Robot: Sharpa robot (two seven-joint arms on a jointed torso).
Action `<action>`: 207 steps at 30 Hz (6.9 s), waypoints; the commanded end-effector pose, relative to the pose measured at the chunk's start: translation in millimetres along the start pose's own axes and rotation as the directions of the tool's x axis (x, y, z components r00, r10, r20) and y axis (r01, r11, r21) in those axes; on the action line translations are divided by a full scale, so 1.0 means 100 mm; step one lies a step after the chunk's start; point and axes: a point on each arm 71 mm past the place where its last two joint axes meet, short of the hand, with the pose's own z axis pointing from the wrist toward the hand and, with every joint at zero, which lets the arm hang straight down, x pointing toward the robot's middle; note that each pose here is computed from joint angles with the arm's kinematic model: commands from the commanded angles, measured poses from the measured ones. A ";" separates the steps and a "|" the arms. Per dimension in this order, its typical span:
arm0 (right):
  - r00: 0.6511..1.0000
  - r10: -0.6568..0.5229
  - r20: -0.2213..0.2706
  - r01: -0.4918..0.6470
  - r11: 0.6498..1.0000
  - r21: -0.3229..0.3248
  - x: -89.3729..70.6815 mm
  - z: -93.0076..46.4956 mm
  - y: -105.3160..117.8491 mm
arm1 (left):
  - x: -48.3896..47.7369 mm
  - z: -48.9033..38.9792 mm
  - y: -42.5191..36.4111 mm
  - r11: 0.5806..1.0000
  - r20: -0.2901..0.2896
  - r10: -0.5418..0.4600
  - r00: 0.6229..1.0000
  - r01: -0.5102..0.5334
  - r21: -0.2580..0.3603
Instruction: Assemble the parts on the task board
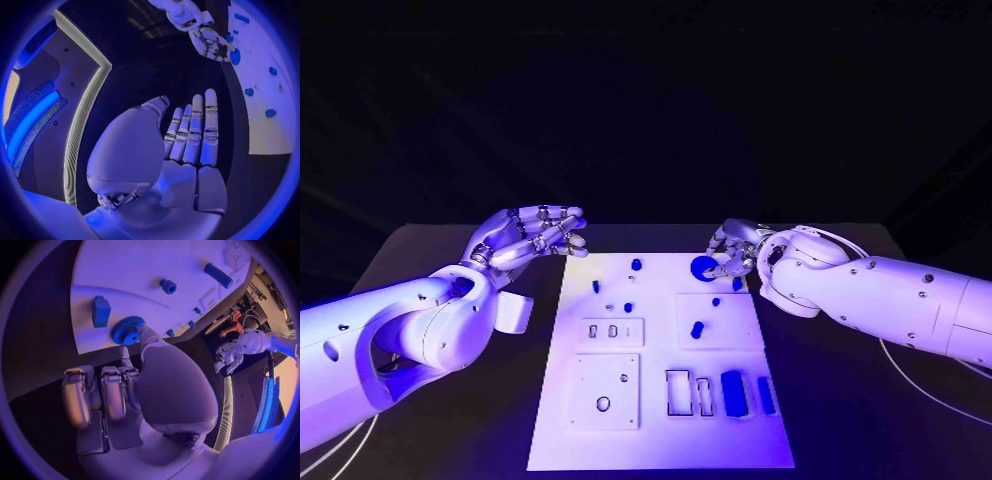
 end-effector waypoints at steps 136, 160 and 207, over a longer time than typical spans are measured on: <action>0.948 -0.251 0.197 0.305 0.892 -0.333 0.60 0.03 1.43 | 0.048 0.008 -0.006 1.000 -0.027 -0.006 1.000 0.006 -0.003; 0.954 -0.248 0.166 0.291 0.899 -0.328 0.67 0.07 1.42 | 0.047 0.007 -0.007 1.000 -0.027 -0.004 1.000 0.004 -0.003; 0.992 -0.001 0.125 0.037 0.959 -0.281 0.28 -0.22 0.74 | -0.018 0.006 0.004 1.000 -0.008 0.005 1.000 -0.005 -0.009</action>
